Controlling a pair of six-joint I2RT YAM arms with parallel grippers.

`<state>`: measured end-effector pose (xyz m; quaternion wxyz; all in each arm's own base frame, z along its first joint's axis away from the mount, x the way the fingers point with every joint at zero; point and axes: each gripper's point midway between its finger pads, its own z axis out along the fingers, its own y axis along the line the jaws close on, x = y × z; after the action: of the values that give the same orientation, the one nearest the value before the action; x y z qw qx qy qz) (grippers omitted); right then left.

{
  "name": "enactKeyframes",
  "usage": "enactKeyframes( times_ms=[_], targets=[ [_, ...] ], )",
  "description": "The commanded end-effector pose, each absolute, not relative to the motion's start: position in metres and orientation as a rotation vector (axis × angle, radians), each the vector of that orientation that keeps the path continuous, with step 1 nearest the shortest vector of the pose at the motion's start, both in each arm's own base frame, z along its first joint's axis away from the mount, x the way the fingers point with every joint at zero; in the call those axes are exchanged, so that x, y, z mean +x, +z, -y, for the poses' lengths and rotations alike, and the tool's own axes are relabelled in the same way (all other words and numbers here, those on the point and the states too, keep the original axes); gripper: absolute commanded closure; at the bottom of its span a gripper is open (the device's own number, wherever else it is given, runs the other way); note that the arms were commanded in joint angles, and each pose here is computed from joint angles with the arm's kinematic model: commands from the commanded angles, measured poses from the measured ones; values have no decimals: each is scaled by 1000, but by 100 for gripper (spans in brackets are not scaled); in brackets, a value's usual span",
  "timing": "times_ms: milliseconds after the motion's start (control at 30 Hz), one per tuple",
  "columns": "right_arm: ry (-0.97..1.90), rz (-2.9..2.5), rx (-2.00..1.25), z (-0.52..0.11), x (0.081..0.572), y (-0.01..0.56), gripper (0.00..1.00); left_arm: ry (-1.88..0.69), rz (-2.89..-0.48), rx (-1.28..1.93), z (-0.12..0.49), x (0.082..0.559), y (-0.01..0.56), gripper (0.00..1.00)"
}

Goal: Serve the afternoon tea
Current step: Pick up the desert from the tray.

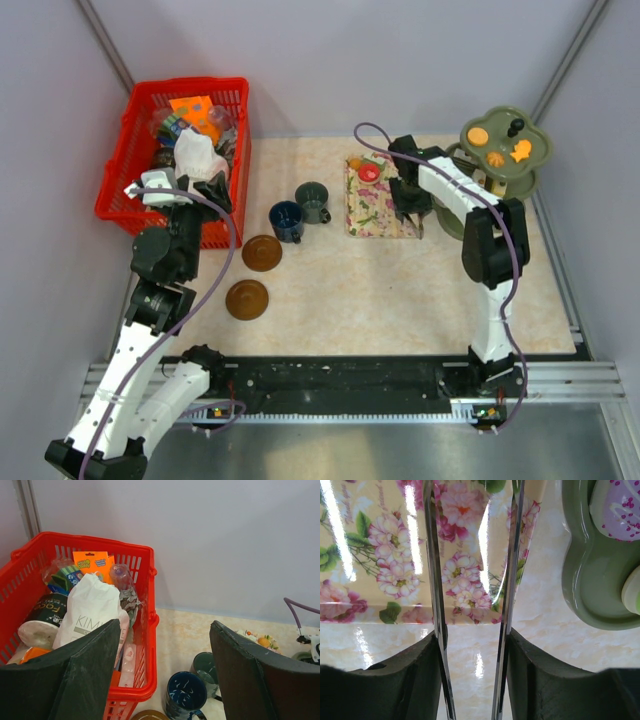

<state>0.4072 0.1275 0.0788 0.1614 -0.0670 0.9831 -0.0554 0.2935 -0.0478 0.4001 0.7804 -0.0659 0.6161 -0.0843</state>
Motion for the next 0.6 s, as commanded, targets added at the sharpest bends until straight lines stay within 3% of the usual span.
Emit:
enactKeyframes(
  times_ms=[0,567],
  targets=[
    [-130,-2727,-191,-135,423,102,55,-198,-1283,-142,48,289,414,23],
    [38,-2522,-166,-136,395,218,60,-207,-1274,-143,48,286,416,23]
  ],
)
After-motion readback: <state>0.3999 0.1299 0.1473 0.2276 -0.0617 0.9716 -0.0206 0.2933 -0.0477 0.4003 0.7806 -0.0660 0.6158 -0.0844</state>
